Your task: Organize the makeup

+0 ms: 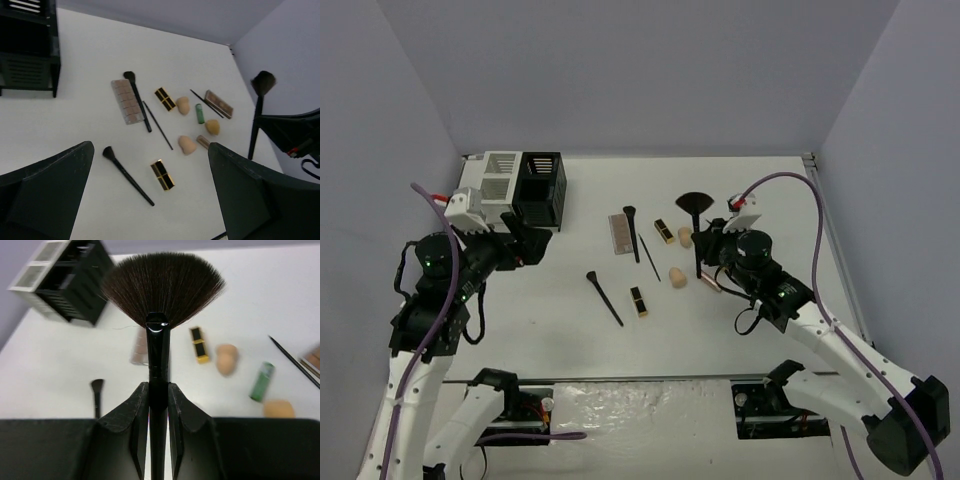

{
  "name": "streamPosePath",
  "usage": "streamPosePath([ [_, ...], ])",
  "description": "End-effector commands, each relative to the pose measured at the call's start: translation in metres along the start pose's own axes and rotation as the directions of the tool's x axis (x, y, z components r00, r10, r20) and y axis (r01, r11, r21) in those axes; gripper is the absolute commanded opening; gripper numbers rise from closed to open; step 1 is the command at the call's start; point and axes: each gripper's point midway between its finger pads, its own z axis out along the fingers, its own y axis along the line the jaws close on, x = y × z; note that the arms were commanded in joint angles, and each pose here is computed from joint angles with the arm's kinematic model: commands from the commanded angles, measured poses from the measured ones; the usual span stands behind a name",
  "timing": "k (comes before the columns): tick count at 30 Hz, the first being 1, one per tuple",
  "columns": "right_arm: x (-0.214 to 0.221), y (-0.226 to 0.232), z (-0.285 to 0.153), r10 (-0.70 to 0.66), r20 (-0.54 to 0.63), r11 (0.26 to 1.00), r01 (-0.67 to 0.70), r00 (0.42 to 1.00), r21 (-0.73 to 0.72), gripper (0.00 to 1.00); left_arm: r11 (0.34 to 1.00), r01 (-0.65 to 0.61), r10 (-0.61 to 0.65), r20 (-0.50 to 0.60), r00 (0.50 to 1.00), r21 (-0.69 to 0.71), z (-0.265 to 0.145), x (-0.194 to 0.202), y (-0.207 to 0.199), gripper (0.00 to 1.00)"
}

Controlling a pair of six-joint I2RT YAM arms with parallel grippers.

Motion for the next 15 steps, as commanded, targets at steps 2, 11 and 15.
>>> streamPosePath([
  [2, -0.052, 0.098, -0.004, -0.065, 0.226, 0.911, 0.151, 0.972, -0.385, 0.0, 0.942, 0.065, -0.087, 0.054, 0.995, 0.328, 0.021, -0.049, -0.085, 0.96],
  [11, -0.073, 0.165, 0.001, -0.01, 0.307, 0.817, 0.185, 0.952, -0.546, 0.0, 0.932, -0.008, -0.022, 0.078, 0.997, 0.362, 0.058, -0.031, -0.144, 0.86],
  [15, -0.076, 0.177, 0.001, 0.015, 0.314, 0.802, 0.176, 0.949, -0.571, 0.0, 0.941, -0.005, -0.028, 0.093, 0.995, 0.338, 0.076, -0.023, -0.151, 0.76],
])
